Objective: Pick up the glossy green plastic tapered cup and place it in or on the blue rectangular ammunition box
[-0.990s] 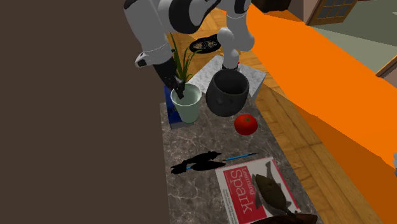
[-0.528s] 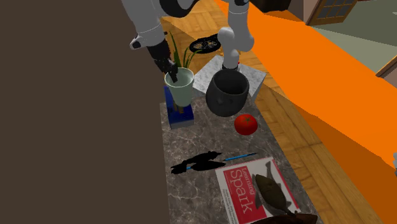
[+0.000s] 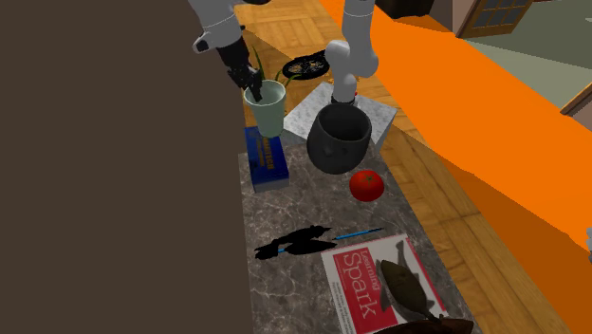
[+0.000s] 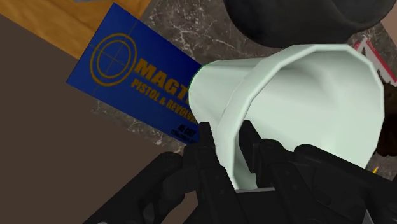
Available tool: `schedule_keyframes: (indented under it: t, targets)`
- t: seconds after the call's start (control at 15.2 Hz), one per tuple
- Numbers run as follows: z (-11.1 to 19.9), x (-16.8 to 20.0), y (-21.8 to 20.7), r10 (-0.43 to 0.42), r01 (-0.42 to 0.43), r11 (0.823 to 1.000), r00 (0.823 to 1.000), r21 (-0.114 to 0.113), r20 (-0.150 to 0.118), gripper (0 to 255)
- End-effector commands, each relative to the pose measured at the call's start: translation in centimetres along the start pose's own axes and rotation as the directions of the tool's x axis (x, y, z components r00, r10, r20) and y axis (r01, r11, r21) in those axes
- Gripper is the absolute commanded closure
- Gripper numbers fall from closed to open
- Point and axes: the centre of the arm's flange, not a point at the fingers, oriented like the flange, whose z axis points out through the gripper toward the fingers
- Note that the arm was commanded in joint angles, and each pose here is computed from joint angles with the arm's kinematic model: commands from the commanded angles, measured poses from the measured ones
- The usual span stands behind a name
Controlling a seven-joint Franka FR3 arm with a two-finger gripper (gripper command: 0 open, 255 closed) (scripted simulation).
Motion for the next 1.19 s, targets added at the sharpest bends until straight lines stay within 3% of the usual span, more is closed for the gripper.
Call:
schedule_keyframes:
  t: [0.0,1.12]
  targets:
    - [-0.9,-0.3,3.5,0.057,-0.057,0.998,0.998,-0.013,-0.026,255]
    - [7.7,0.5,6.1,0.057,-0.057,0.998,0.998,-0.013,-0.026,255]
